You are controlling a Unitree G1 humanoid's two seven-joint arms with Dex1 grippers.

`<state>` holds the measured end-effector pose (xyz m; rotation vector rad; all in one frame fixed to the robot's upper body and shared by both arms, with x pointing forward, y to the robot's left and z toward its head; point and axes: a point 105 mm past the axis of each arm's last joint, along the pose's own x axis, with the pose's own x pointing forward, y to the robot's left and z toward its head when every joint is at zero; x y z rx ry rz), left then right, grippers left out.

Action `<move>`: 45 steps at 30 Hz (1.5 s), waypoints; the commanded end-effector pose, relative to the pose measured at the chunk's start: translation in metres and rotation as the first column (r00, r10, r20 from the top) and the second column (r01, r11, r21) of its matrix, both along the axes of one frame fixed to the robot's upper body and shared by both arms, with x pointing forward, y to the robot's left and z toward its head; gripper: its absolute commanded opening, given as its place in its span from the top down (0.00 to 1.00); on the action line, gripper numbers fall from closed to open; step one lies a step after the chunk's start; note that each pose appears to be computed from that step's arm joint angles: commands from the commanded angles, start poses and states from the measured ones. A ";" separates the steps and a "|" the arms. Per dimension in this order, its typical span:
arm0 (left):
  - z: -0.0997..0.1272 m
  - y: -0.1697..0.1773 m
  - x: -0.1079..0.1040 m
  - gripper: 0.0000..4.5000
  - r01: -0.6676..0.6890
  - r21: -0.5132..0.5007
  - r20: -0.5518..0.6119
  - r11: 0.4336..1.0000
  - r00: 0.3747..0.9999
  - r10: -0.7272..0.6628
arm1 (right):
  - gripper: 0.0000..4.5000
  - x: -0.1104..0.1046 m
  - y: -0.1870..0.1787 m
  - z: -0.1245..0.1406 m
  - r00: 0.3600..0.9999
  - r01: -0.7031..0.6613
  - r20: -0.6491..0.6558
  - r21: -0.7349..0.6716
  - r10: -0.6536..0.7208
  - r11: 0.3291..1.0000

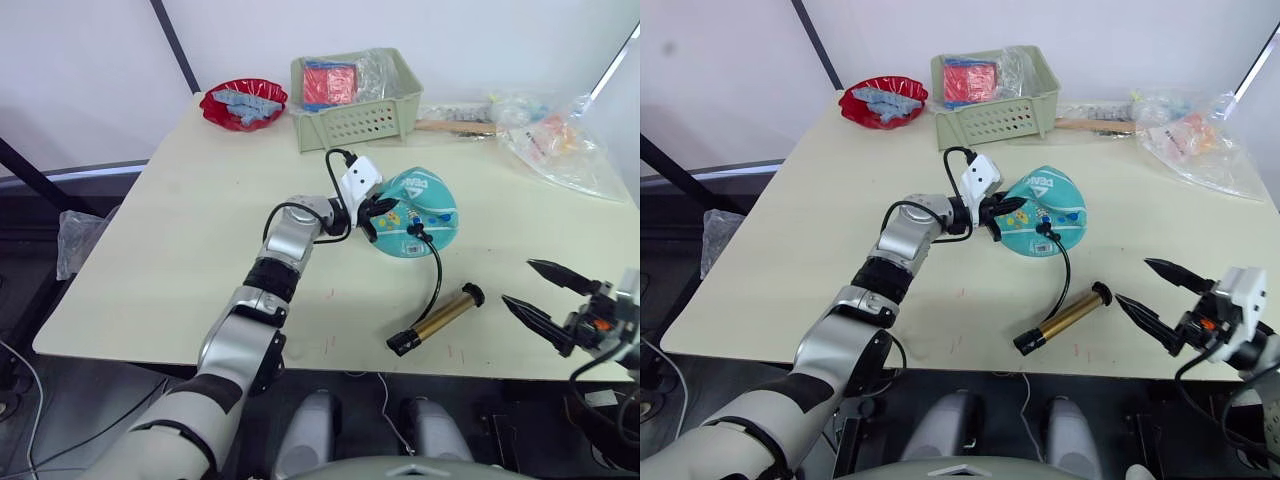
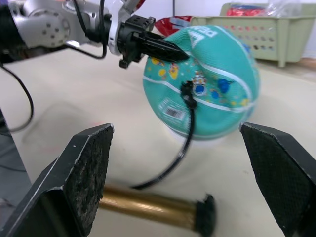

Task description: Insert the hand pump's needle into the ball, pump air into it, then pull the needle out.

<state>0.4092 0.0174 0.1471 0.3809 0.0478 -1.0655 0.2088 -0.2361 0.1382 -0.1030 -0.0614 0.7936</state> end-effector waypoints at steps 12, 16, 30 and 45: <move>0.011 -0.010 -0.004 0.26 0.090 -0.041 0.016 0.995 0.996 -0.089 | 0.00 -0.024 -0.032 0.001 0.990 0.087 0.112 -0.039 -0.082 0.995; 0.030 -0.008 -0.003 0.00 0.096 -0.103 0.044 0.990 0.995 -0.092 | 0.00 -0.023 -0.034 0.002 0.988 0.098 0.126 -0.022 -0.094 0.995; 0.077 0.015 -0.017 0.00 0.159 -0.178 0.127 0.971 0.982 -0.138 | 0.00 -0.018 -0.030 0.010 0.983 0.050 0.175 0.049 -0.058 0.998; 0.058 0.118 -0.049 0.00 0.006 -0.240 0.122 0.971 0.992 0.024 | 0.00 -0.014 -0.016 0.013 0.976 -0.038 0.219 0.105 0.014 0.994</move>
